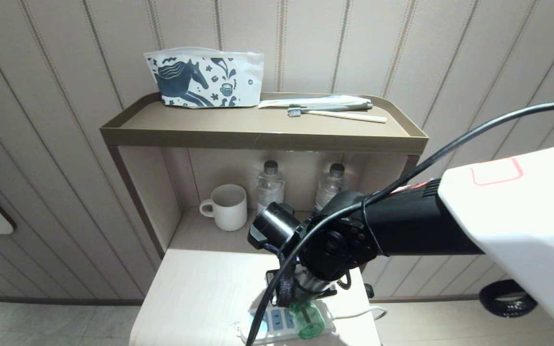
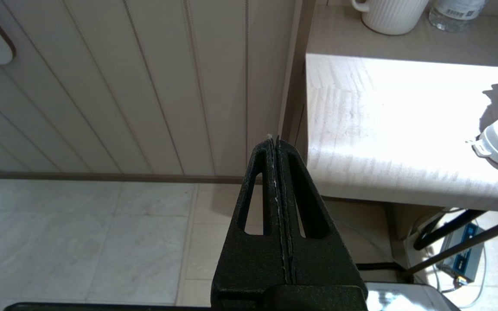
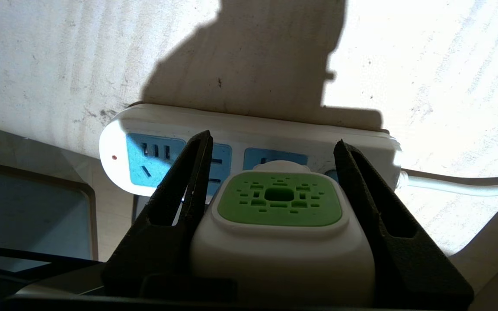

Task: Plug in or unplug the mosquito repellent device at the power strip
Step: Insert the plug into the socket

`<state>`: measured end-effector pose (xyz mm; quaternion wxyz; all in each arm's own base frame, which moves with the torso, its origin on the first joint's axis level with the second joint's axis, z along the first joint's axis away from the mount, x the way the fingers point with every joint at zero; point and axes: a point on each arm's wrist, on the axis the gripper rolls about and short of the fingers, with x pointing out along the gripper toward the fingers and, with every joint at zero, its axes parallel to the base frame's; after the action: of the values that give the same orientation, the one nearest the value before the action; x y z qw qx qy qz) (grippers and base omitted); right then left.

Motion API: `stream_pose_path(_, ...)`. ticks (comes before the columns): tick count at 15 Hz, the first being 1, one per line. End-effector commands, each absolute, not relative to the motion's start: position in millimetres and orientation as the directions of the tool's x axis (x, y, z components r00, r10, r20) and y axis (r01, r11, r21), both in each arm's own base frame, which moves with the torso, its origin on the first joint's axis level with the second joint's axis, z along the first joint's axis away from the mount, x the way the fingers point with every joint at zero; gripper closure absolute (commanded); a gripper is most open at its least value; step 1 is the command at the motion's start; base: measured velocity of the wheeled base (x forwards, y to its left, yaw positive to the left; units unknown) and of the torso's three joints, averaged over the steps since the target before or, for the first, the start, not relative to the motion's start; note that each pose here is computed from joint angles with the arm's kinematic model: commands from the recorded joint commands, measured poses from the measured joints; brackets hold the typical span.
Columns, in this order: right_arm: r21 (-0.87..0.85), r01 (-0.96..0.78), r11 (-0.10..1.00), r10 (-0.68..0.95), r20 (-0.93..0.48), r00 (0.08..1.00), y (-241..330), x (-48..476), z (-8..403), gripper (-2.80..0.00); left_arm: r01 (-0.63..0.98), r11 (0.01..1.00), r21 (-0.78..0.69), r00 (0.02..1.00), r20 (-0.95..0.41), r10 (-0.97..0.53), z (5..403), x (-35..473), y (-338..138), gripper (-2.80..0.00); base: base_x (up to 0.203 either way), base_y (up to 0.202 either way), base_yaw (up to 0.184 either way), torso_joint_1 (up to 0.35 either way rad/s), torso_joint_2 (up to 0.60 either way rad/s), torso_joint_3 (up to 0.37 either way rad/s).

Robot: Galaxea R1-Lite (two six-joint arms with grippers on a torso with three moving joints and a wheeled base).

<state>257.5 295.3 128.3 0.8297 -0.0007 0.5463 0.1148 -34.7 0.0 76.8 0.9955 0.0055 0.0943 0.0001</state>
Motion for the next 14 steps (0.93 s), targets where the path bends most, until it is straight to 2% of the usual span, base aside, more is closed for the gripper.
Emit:
stream_pose_path(1, 0.131, -0.190, 0.973, 0.196, -0.903, 0.382, 295.7, 256.7, 131.8, 0.00, 0.001, 1.000, 0.011, 0.982, -0.191, 0.002, 76.7, -34.6, 0.0, 0.00, 0.000, 0.000, 0.000, 0.000, 0.00, 0.000)
stream_pose_path(14, 0.124, -0.191, 0.974, 0.189, -0.907, 0.375, 298.0, 257.9, 126.8, 0.00, 0.001, 1.000, 0.011, 0.982, -0.191, 0.002, 76.7, -34.6, 0.0, 0.00, 0.000, 0.000, 0.000, 0.000, 0.00, 0.000)
